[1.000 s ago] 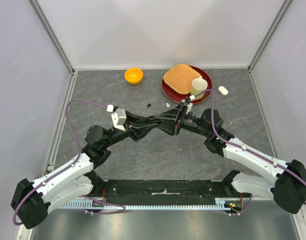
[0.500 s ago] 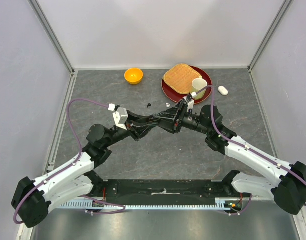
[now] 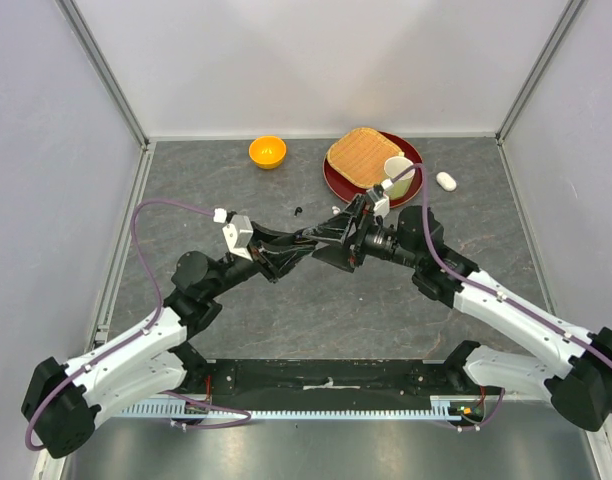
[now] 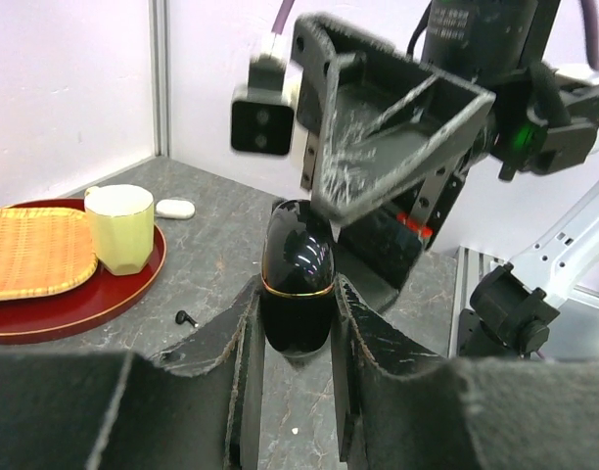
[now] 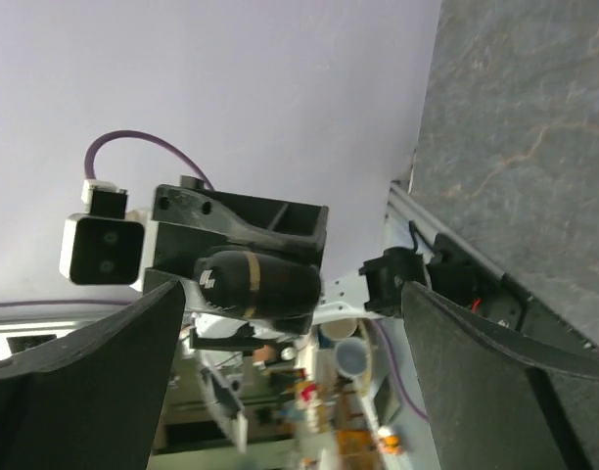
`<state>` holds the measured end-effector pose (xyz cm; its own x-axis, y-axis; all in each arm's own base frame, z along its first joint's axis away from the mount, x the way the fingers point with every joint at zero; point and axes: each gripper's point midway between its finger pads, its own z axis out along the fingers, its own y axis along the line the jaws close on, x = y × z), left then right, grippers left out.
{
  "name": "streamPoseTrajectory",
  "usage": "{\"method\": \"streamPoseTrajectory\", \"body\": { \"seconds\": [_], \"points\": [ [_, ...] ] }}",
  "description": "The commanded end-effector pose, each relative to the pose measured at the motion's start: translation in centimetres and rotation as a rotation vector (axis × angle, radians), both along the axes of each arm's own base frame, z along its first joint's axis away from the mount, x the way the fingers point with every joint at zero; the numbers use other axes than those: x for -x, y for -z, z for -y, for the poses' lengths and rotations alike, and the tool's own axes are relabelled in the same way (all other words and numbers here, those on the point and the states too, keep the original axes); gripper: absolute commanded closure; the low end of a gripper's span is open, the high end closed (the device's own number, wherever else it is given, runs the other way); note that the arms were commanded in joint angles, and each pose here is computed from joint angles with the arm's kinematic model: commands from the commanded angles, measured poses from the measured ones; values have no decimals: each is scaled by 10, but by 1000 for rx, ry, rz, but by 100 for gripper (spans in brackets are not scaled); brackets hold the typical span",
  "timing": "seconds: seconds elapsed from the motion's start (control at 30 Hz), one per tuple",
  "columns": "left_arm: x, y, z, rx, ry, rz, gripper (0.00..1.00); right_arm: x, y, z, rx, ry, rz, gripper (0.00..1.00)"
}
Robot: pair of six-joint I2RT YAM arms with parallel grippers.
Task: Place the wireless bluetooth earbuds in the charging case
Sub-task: Pick up the charging case at the center of the board, then open the charging case.
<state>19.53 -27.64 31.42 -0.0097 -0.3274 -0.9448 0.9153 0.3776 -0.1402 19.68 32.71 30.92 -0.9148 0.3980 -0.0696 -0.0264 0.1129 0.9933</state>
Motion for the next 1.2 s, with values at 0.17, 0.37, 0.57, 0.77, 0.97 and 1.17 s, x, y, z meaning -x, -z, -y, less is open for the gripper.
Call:
{"method": "streamPoseTrajectory", "body": {
  "seconds": [0.17, 0.37, 0.57, 0.77, 0.97, 1.17],
  "points": [
    [8, -13, -15, 90, -30, 3, 98, -5, -31, 29, 263, 63, 407, 2],
    [9, -13, -15, 92, -26, 0, 98, 3, -10, 27, 365, -20, 444, 2],
    [10, -14, -11, 96, -5, -1, 98, -1, -1, 26, 398, -5, 424, 2],
    [12, -12, -8, 86, 17, -1, 98, -3, -2, 21, 375, -8, 412, 2],
    [17, -9, -5, 72, 48, 1, 98, -5, 1, 19, 354, 8, 389, 2],
    [20, -3, -5, 53, 63, -10, 98, -6, -8, 19, 330, 23, 404, 2]
  ]
}}
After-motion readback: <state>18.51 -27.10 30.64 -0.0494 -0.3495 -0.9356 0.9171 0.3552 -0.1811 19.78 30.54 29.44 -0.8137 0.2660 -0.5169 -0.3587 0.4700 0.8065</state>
